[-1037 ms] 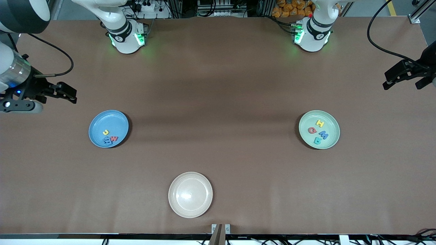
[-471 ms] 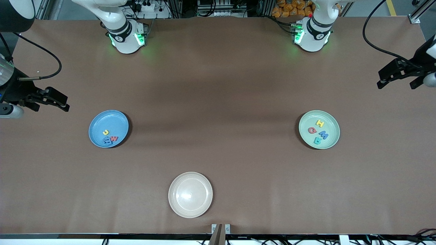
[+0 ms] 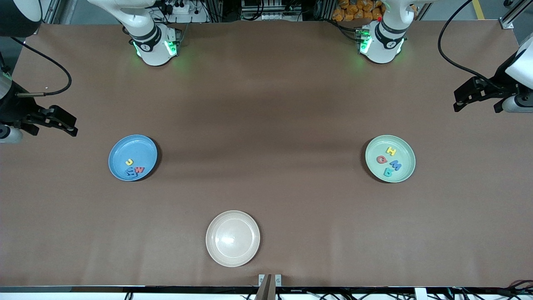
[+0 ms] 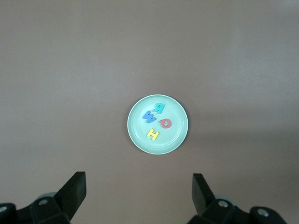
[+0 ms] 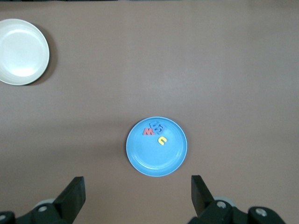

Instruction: Sort upper and lower case letters into plates

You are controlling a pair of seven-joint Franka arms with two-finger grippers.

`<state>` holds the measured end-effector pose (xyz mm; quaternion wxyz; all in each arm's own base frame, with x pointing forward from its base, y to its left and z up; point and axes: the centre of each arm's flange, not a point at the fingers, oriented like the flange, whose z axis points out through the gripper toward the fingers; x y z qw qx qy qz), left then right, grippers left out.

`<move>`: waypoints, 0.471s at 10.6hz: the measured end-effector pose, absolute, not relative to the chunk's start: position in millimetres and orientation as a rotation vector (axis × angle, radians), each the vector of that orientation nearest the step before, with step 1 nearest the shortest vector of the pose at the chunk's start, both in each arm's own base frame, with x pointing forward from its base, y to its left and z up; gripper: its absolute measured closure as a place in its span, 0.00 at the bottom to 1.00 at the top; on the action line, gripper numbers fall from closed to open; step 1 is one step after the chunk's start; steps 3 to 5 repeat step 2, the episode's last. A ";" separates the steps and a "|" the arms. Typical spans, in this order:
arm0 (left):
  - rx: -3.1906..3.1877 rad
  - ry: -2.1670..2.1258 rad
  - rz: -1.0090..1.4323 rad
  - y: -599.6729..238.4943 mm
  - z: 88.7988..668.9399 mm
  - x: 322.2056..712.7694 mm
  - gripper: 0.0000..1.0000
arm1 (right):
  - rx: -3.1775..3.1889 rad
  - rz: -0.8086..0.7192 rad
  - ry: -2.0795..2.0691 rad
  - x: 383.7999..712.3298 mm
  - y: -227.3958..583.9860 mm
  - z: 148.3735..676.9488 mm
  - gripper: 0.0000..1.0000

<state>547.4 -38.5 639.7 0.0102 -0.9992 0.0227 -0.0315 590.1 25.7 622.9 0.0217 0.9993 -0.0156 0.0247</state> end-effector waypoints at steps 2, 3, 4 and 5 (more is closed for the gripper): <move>-3.119 0.072 -0.102 -38.9 640.8 547.2 0.00 | 3.095 0.030 -0.055 586.7 23.8 621.5 0.00; -3.119 0.072 -0.102 -38.9 640.8 547.2 0.00 | 3.095 0.030 -0.055 586.7 23.8 621.5 0.00; -3.119 0.072 -0.102 -38.9 640.8 547.2 0.00 | 3.095 0.030 -0.055 586.7 23.8 621.5 0.00; -3.119 0.072 -0.102 -38.9 640.8 547.2 0.00 | 3.095 0.030 -0.055 586.7 23.8 621.5 0.00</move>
